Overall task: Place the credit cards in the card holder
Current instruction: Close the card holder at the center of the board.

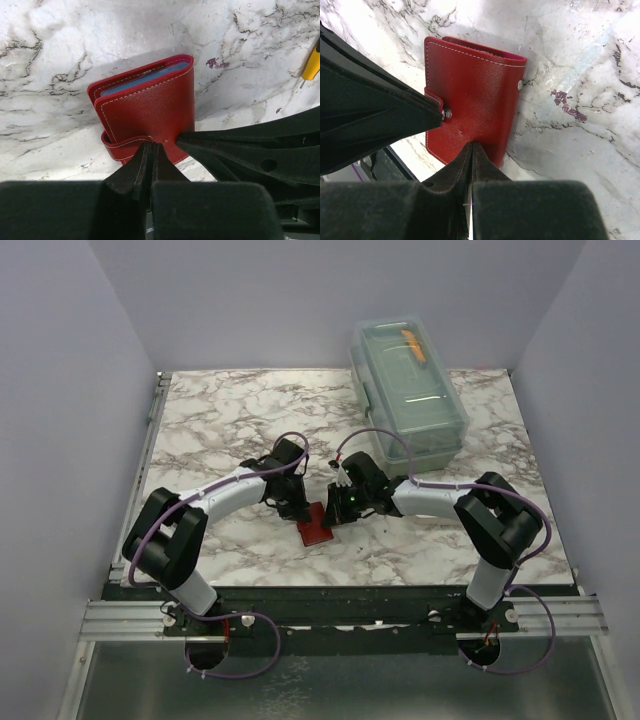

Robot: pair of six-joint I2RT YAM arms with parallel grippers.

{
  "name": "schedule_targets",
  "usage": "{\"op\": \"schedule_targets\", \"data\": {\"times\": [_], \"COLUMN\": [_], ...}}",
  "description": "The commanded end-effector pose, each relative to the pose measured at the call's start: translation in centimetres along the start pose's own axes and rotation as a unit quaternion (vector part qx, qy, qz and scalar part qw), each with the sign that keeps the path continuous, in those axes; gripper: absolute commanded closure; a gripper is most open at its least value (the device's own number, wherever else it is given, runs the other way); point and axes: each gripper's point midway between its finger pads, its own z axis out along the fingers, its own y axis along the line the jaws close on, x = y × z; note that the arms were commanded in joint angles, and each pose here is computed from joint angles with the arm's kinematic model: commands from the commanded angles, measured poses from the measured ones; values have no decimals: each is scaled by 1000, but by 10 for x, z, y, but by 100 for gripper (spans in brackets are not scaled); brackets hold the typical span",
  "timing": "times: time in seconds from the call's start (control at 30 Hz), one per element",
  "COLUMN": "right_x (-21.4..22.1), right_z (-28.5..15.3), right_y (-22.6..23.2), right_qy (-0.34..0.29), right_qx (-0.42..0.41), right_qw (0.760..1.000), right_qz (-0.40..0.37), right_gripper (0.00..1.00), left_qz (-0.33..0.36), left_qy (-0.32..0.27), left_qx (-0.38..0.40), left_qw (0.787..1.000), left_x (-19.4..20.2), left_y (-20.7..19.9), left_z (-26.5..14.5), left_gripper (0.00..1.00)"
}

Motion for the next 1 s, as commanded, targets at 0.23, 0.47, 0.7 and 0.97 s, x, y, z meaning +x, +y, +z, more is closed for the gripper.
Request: {"op": "schedule_targets", "data": {"times": [0.23,0.47,0.7,0.97], "right_x": [24,25,27,28], "right_z": [14,13,13,14], "right_y": [-26,-26,-28,-29], "right_qy": [35,37,39,41], "right_qx": [42,42,44,45], "right_qw": [998,998,998,998], "right_qz": [8,8,9,9], "right_gripper": [94,94,95,95], "left_qz": [10,14,14,14], "left_qy": [21,25,26,38], "left_qx": [-8,-25,-39,-60], "left_qw": [1000,999,999,997], "left_x": [1,1,1,4], "left_y": [2,9,17,29], "left_z": [7,17,23,37], "left_gripper": [100,100,100,100]}}
